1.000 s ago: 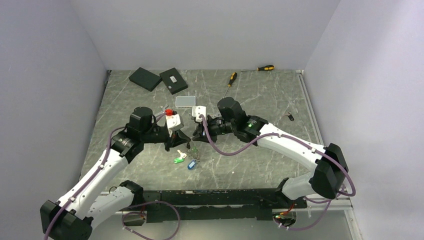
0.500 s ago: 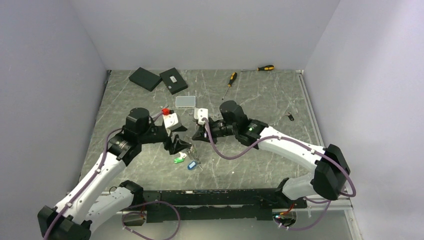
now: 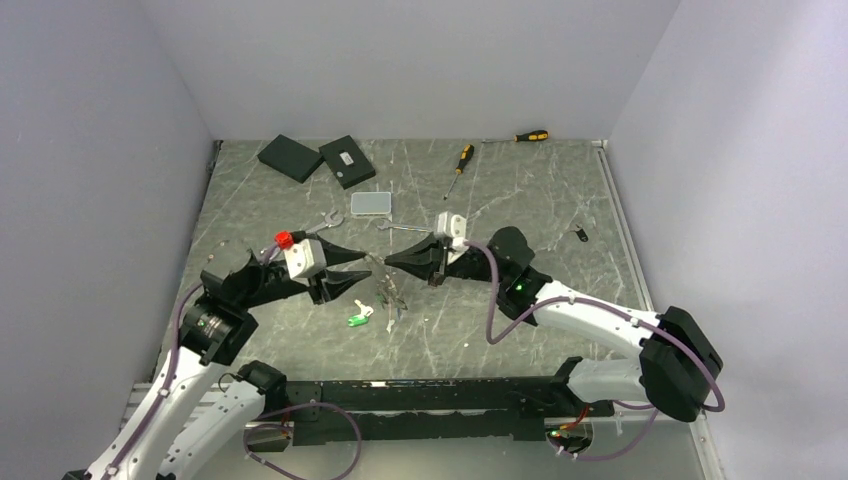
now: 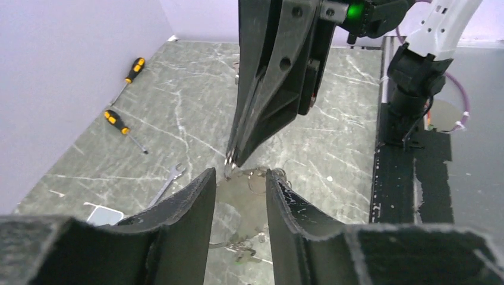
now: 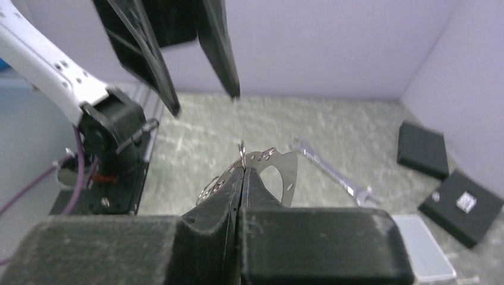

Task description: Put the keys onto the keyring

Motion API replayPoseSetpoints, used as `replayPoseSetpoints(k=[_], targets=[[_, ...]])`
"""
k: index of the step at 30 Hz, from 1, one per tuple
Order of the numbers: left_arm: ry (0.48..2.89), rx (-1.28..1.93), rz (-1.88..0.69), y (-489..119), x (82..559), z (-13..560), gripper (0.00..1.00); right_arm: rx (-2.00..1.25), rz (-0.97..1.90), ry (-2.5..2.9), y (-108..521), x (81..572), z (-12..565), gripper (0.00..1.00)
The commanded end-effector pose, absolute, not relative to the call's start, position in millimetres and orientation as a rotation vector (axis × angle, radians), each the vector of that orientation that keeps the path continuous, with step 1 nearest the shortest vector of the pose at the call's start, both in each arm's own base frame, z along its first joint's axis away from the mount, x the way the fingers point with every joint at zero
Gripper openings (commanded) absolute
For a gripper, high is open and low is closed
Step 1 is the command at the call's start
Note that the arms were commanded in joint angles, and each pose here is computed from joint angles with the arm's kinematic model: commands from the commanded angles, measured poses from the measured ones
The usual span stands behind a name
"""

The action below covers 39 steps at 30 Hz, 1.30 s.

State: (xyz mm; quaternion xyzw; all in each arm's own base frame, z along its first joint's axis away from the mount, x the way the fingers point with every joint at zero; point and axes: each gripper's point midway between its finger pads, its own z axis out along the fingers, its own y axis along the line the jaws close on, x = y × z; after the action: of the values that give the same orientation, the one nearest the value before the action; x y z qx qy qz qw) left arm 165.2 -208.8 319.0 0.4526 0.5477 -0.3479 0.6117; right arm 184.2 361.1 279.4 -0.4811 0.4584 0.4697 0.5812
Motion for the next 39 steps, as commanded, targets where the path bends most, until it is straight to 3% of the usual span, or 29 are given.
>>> replayPoseSetpoints(k=[1, 7, 18, 33, 37, 39], targets=[[1.188, 1.094, -0.912, -219, 152, 341, 0.39, -1.006, 1.177, 0.714, 346, 155, 367, 0.0], [1.171, 1.1, -0.951, -223, 151, 346, 0.47, -1.0, 1.202, 0.639, 338, 142, 381, 0.0], [1.075, 1.08, -0.989, -225, 144, 363, 0.32, -1.008, 1.29, 0.606, 340, 132, 382, 0.0], [1.102, 1.1, -1.037, -231, 148, 351, 0.28, -0.988, 1.343, 0.594, 349, 137, 388, 0.0], [1.134, 1.104, -1.03, -231, 150, 345, 0.22, -0.97, 1.35, 0.571, 347, 136, 393, 0.0], [1.144, 1.098, -1.026, -230, 151, 344, 0.07, -0.967, 1.352, 0.566, 347, 135, 395, 0.0]])
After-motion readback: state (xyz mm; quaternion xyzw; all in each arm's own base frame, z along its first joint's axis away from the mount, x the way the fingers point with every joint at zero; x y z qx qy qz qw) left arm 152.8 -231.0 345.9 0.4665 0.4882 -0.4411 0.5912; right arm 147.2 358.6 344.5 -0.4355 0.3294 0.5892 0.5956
